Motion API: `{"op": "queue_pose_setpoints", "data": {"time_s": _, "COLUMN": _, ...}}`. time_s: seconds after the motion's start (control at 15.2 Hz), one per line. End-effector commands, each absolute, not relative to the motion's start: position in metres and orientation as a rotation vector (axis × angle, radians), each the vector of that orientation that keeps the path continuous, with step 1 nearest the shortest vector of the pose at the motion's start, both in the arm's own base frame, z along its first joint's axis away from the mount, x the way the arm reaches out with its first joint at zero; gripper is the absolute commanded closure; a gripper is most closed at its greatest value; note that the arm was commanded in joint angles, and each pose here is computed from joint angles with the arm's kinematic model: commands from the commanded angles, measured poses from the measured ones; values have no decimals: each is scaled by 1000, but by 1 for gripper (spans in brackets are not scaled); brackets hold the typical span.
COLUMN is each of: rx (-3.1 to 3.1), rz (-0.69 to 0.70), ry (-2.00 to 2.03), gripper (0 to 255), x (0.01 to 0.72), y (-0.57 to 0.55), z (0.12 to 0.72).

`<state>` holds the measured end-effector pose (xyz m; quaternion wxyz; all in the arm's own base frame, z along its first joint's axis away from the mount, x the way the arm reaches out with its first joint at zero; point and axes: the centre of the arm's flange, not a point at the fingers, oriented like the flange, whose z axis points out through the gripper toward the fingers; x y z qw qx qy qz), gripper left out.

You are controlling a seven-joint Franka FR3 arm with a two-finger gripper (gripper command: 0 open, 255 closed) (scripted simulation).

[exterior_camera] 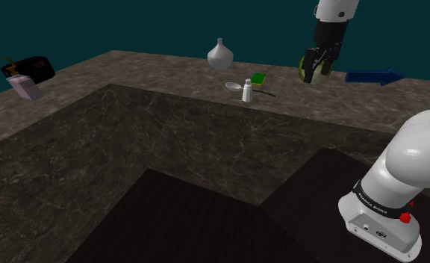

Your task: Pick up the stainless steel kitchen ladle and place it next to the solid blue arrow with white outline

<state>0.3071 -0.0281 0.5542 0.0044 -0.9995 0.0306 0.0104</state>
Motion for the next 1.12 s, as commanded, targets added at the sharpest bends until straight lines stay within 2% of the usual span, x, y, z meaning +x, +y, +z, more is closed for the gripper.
{"op": "queue_pose_setpoints", "data": {"time_s": 0.0, "rx": -3131, "rz": 33, "ry": 96, "gripper": 0, "x": 307, "y": -28, "z": 554}}
{"op": "queue_pose_setpoints", "data": {"time_s": 1.06, "rx": -3168, "rz": -24, "ry": -335, "gripper": 0, "x": 475, "y": -96, "z": 462}}
